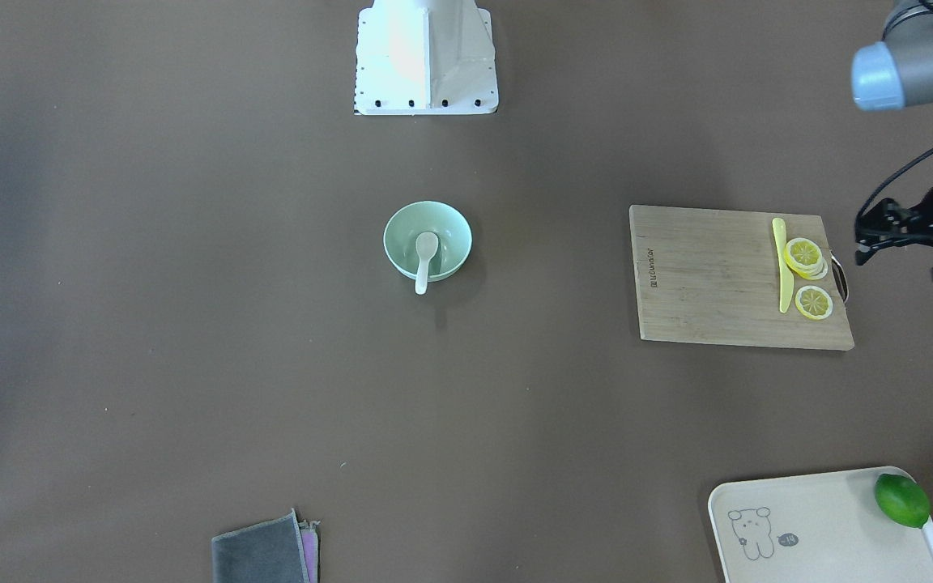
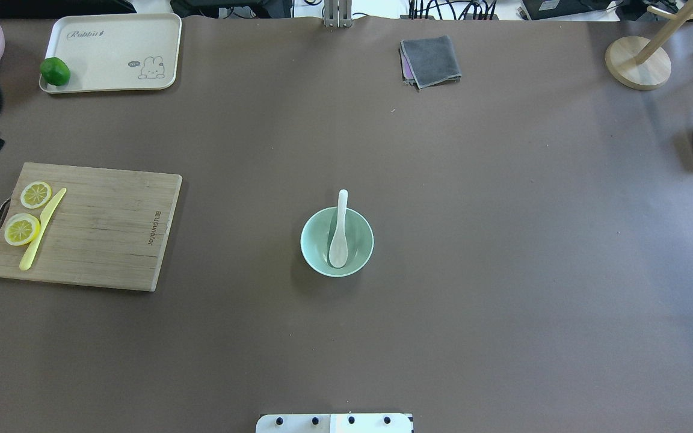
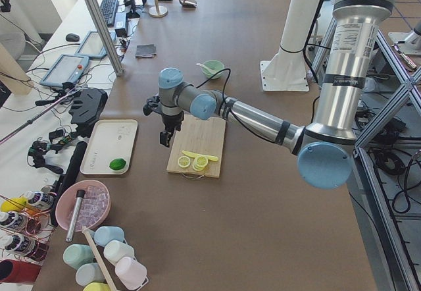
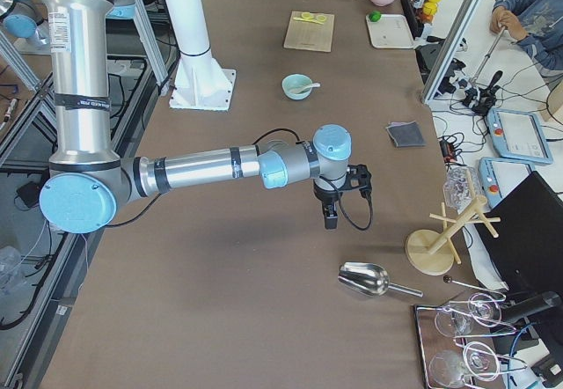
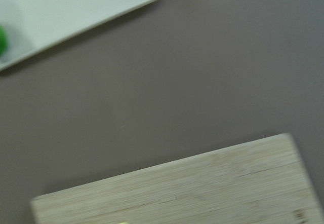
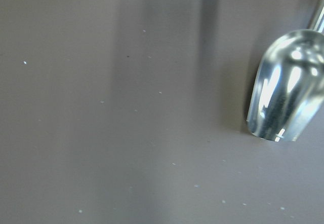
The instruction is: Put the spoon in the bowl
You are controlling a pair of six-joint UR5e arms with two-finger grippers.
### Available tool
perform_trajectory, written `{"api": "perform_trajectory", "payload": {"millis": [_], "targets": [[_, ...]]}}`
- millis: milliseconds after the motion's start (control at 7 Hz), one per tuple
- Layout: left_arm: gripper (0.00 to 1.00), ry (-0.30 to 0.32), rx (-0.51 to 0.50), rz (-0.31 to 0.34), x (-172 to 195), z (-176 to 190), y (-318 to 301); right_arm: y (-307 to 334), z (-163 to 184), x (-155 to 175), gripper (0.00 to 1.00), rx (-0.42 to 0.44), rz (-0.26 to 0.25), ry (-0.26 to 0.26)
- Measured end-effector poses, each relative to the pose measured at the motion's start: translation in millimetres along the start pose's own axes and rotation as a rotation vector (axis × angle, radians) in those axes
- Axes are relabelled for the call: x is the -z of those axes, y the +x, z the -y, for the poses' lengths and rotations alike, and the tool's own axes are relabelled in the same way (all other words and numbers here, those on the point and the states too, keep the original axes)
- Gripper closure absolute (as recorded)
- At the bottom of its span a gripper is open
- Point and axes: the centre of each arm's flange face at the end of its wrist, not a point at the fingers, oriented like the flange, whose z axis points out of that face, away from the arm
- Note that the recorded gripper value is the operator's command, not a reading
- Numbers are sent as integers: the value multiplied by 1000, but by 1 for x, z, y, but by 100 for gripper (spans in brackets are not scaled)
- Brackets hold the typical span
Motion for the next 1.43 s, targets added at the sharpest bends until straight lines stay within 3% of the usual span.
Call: {"api": "perform_trajectory", "payload": {"millis": [143, 429, 1429], "targets": [[1, -4, 58, -70, 11, -32, -38, 21, -5, 9, 0, 21, -19, -10], [1, -14, 126, -121, 14, -62, -59, 35, -13, 13, 0, 30, -29, -19], [1, -5, 171, -120, 22, -66, -56, 38, -21, 10, 0, 22, -28, -22]]}}
